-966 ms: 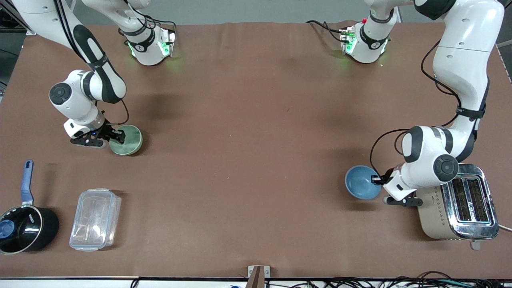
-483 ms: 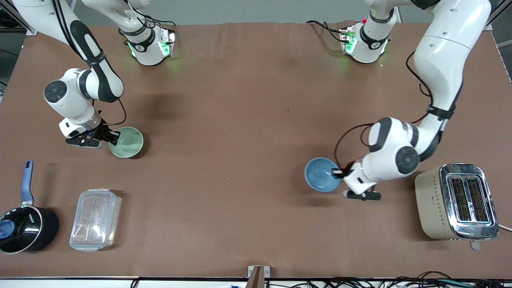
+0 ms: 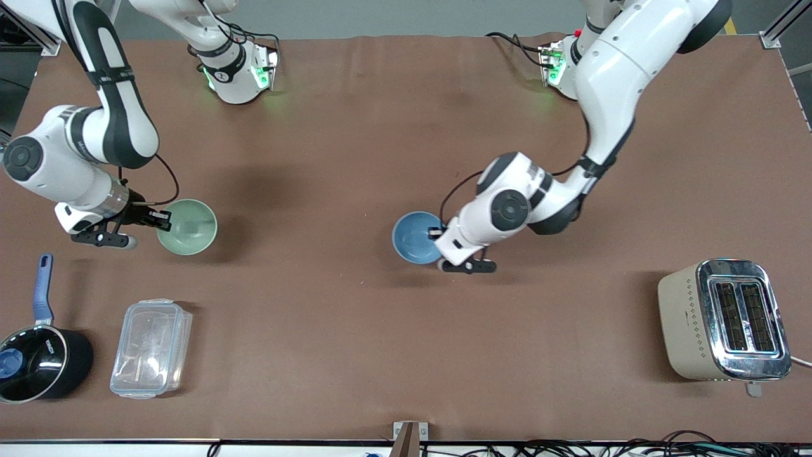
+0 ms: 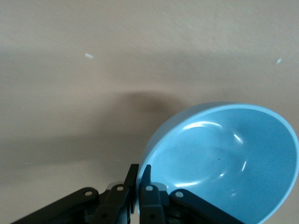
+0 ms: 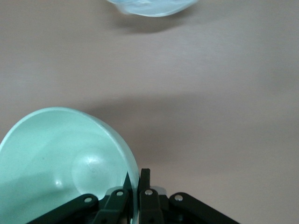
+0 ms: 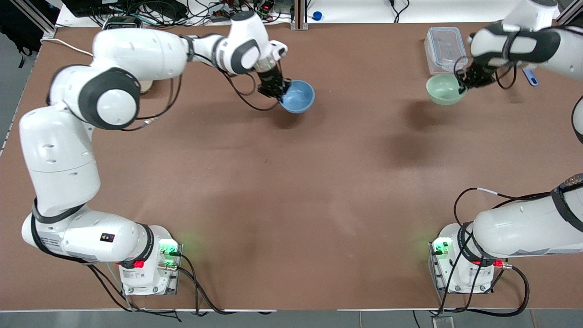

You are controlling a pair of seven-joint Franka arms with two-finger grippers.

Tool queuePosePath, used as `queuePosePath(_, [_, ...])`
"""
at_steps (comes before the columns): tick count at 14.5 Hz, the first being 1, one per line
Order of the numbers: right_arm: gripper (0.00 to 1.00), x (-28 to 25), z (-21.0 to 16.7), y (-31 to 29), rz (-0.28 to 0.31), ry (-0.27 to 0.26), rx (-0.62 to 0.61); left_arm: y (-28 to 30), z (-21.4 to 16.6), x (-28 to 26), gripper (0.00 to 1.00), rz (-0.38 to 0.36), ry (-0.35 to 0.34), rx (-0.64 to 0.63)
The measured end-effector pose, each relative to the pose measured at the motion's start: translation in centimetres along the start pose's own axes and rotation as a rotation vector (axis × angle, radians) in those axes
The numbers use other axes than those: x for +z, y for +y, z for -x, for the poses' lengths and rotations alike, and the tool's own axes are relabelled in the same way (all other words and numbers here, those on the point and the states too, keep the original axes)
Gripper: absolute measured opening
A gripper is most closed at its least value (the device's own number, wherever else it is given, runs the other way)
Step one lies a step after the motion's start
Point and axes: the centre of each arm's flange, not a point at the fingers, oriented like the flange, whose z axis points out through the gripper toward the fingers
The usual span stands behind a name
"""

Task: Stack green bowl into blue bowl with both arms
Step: 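Carry the green bowl with the right gripper while the left gripper carries the blue bowl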

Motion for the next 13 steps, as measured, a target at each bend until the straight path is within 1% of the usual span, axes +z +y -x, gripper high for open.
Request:
queuePosePath(1, [0.06, -1.1, -0.5, -1.5, -0.009, -0.002, 0.004, 0.5, 0.2, 1.1, 0.04, 0.002, 0.006, -0.012])
queuePosePath(3, [0.06, -2.3, -0.9, -5.1, -0.012, 0.011, 0.015, 0.6, 0.2, 3.1, 0.05, -0.001, 0.014, -0.021])
queuePosePath(4, [0.06, -2.7, -1.0, -7.5, -0.013, 0.021, 0.026, 0.6, 0.2, 3.8, 0.08, -0.006, 0.016, -0.020])
queuePosePath(5, [0.06, -3.2, -1.0, -10.0, -0.014, 0.033, 0.039, 0.6, 0.1, 4.2, 0.08, -0.011, 0.020, -0.020])
queuePosePath(6, [0.06, -3.9, -1.0, -12.8, -0.019, 0.048, 0.055, 0.6, -0.1, 4.2, 0.13, -0.012, 0.024, -0.020])
queuePosePath(8, [0.06, -4.8, -0.9, -18.9, -0.045, 0.070, 0.100, 0.9, -0.7, 3.2, 0.31, 0.000, 0.044, -0.022])
queuePosePath(9, [0.06, -5.0, -0.9, -22.0, -0.062, 0.074, 0.124, 1.2, -1.4, 1.8, 0.43, 0.013, 0.065, -0.024])
queuePosePath(10, [0.06, -4.7, -0.8, -25.0, -0.073, 0.072, 0.147, 1.5, -2.2, -0.2, 0.52, 0.017, 0.081, -0.027])
queuePosePath(11, [0.06, -3.8, -0.6, -27.9, -0.073, 0.066, 0.170, 1.5, -3.0, -2.9, 0.61, 0.003, 0.092, -0.033])
queuePosePath(12, [0.06, -2.6, -0.4, -30.8, -0.067, 0.059, 0.191, 0.8, -4.0, -6.2, 0.70, -0.029, 0.110, -0.039])
queuePosePath(13, [0.06, -1.1, 0.0, -33.6, -0.060, 0.053, 0.208, -0.2, -5.0, -10.1, 0.81, -0.072, 0.141, -0.041])
